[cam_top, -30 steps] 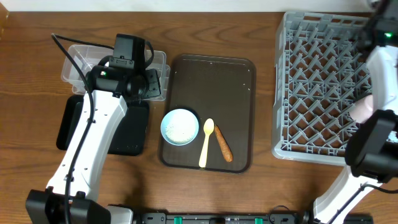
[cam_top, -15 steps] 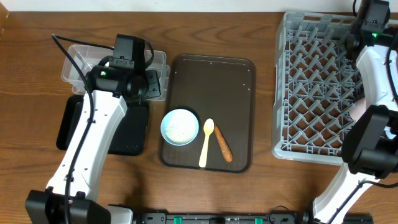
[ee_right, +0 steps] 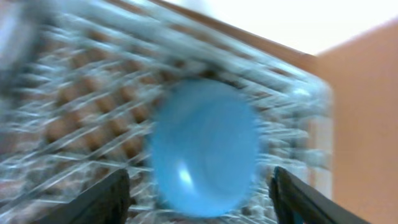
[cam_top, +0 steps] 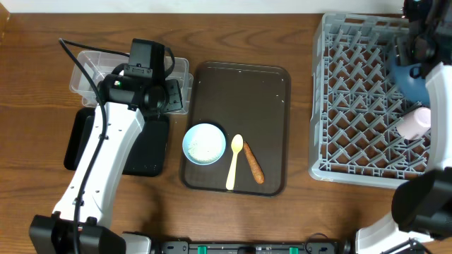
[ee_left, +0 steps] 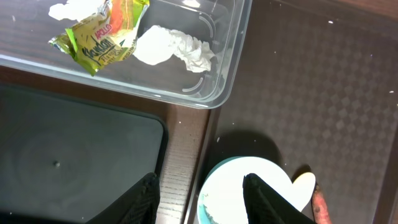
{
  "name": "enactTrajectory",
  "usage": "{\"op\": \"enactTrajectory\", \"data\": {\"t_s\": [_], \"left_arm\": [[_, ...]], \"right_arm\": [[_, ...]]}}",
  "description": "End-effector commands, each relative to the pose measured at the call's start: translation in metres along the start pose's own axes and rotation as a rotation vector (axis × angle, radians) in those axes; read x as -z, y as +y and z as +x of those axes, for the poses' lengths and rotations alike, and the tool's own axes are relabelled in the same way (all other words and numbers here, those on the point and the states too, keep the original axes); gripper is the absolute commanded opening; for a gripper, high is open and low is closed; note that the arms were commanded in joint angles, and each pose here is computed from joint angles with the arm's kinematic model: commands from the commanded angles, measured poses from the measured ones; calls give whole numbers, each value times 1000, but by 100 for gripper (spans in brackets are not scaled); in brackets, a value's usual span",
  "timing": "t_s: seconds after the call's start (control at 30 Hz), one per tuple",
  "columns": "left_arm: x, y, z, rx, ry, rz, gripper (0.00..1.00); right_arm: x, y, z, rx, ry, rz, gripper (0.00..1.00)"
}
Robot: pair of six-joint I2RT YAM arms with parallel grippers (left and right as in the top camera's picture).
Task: Sort waste into correct bins and load items into the dishwasher rack
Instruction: 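Set blue bowl in rack's back right and release right gripper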
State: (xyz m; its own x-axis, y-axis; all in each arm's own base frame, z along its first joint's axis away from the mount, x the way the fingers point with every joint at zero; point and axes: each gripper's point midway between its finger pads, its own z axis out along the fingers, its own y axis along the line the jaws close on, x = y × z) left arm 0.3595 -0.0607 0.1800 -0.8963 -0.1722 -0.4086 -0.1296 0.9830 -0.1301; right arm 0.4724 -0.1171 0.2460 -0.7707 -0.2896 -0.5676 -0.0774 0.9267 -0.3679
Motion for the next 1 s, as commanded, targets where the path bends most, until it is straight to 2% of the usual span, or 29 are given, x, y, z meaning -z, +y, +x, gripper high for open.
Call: {"op": "enactTrajectory", "data": {"t_s": [0.0, 0.1, 0.3, 0.37, 0.53, 0.63, 0.73, 0.97], "left_arm": [[-2, 3, 1, 7, 6, -13, 46], [-2, 3, 1, 7, 5, -13, 46], [-2, 3, 1, 7, 6, -13, 47], [-2, 3, 1, 7, 5, -13, 52], [-2, 3, 1, 7, 5, -13, 53], [-2, 3, 1, 7, 7, -12, 53], [-2, 0, 3, 7, 16, 3, 53], [-7, -12, 30, -21, 111, 38, 52]], "right_arm": [[14, 79, -16, -3, -101, -398, 65], [28, 124, -9, 22, -60, -560, 64], [63, 205, 4, 124, 30, -765, 67], [75, 232, 12, 177, 67, -813, 68], [89, 299, 45, 314, 155, -907, 67], [84, 328, 64, 293, 213, -920, 69], [72, 340, 75, 249, 247, -878, 69], [49, 324, 70, 199, 247, -721, 70]]}}
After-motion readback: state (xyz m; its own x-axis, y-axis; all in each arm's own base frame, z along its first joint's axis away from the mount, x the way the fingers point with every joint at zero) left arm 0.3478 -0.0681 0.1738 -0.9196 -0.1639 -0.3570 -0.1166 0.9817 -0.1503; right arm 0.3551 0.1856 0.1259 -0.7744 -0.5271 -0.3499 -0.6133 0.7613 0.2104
